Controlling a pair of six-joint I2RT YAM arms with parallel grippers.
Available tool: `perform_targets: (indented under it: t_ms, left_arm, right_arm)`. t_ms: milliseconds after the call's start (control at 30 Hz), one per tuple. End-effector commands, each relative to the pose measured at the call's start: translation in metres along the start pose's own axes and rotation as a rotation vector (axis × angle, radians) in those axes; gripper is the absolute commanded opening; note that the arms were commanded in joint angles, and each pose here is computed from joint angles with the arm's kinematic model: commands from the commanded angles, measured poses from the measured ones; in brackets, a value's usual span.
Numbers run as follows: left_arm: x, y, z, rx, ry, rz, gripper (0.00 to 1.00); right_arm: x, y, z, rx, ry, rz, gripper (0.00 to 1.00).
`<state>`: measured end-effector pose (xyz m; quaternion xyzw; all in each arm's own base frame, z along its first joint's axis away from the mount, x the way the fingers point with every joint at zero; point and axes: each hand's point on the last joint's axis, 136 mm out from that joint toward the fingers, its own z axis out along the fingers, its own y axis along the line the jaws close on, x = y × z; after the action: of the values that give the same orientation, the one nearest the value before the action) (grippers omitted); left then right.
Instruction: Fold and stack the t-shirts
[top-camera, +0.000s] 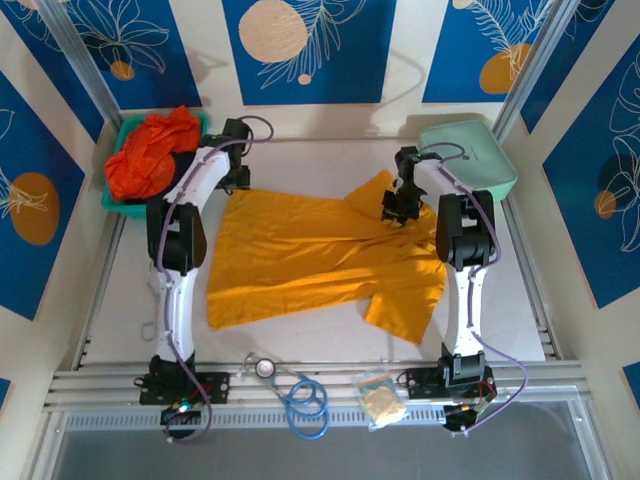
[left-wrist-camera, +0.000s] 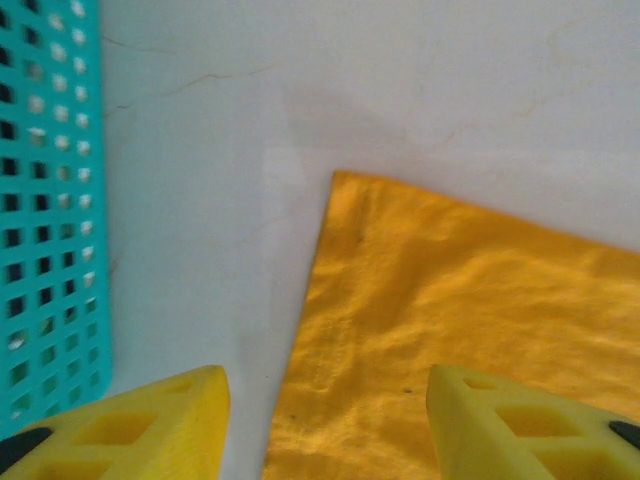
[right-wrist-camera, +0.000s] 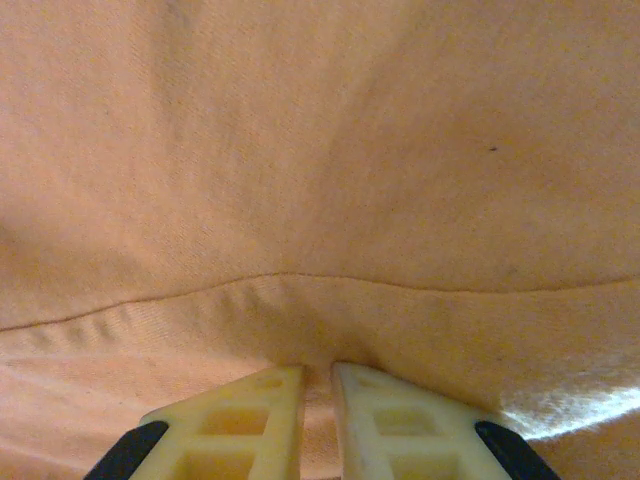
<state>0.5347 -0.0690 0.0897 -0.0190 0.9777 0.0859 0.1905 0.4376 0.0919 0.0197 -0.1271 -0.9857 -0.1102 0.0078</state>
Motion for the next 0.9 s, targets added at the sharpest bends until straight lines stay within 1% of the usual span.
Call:
perform_targets:
  t_ms: [0,67,200,367,500,667,867]
  left_arm:
    - [0.006,-0.001,0.02,0.018,0.063,0.027,0.53]
    - [0.007,-0.005,0.028,0.037,0.076,0.038,0.51]
    - [0.003,-0.012,0.04,0.06,0.064,0.067,0.5]
    - [-0.006,-0.004,0.053,0.052,0.051,0.071,0.49]
    - [-0.012,0.001,0.06,0.067,0.041,0.072,0.48]
    - [-0.014,-0.006,0.068,0.138,0.032,0.102,0.48]
    - [-0.006,-0.021,0.079,0.219,0.07,0.146,0.48]
  right_arm:
    - [0.012,-0.014,-0.001,0.057,0.037,0.006,0.18]
    - [0.011,-0.007,-0.003,0.048,0.033,-0.007,0.18]
    - [0.009,0.004,-0.008,0.04,0.026,-0.027,0.19]
    - [0.012,0.011,-0.015,0.041,0.024,-0.048,0.19]
    - [0.016,0.009,-0.017,0.05,0.022,-0.055,0.19]
    - [0.023,0.006,-0.018,0.054,0.027,-0.055,0.19]
    - [0.027,0.005,-0.015,0.055,0.036,-0.054,0.18]
